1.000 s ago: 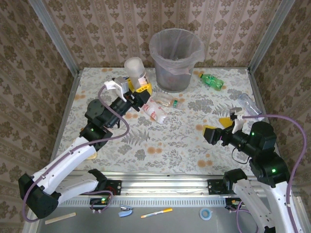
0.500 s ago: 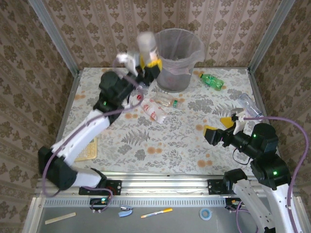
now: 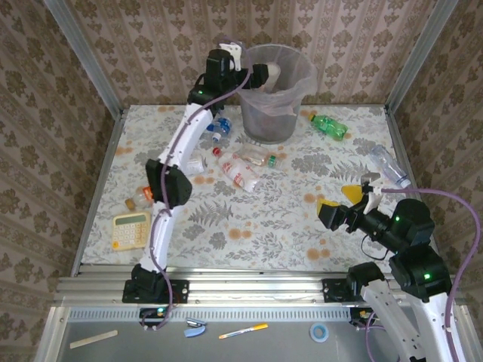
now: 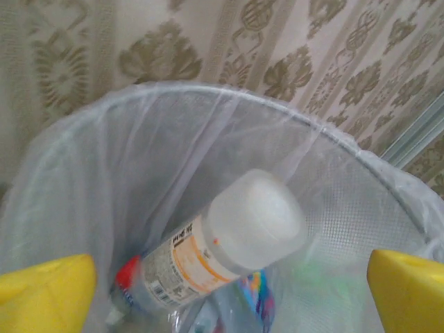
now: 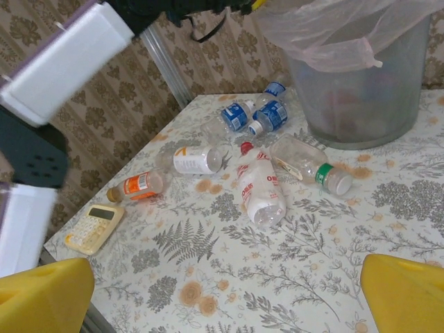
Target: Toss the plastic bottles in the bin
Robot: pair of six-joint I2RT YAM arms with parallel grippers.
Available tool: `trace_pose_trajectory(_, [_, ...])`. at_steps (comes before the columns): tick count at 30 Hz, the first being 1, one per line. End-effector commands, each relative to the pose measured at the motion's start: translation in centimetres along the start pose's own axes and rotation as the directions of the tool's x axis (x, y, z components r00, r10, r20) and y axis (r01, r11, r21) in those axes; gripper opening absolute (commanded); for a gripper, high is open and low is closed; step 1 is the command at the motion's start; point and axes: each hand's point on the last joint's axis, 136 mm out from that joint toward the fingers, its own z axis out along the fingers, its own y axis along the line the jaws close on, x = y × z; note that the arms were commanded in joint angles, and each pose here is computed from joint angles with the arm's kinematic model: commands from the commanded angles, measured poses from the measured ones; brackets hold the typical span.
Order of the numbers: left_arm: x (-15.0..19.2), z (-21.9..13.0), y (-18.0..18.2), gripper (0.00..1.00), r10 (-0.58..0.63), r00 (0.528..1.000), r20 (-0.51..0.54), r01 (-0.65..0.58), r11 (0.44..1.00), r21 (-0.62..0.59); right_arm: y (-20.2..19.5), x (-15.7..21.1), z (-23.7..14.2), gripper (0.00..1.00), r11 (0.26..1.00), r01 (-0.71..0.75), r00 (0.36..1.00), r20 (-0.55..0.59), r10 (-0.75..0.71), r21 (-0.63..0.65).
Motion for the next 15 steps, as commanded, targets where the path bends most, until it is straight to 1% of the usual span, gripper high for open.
trace_pose_trajectory(1, [-10.9,-12.9,-5.2,1.0,0.031,0.956,0.292,-0.04,0.999,0.023,0.2,0.7,-0.2,1.0,1.0,0.002,1.0,-0.023,-0.002,-0.013])
trace_pose_trajectory(3, [-11.7,-16.0,-5.4,1.0,0.022,0.942,0.335,-0.034,0.999,0.029,0.2,0.9,-0.2,1.0,1.0,-0.004,1.0,-0.028,0.004,-0.011])
trace_pose_trajectory(8, [-12.1,-21.7,-7.2,1.0,0.038,0.927,0.372,-0.063,0.997,0.054,-0.2,1.5,0.2,1.0,0.999,-0.039,0.998,-0.045,0.039,-0.001])
trace_pose_trajectory(12, [-10.7,-25.1,-7.3,1.0,0.034,0.934,0.356,-0.051,0.998,0.038,-0.6,2.2,0.7,1.0,0.998,-0.069,0.995,-0.071,0.069,0.008])
trace_pose_trajectory(15, [-8.5,-26.6,-6.5,1.0,0.026,0.951,0.309,-0.024,1.0,-0.012,-0.8,2.6,0.8,1.0,0.997,-0.081,0.993,-0.084,0.082,0.016])
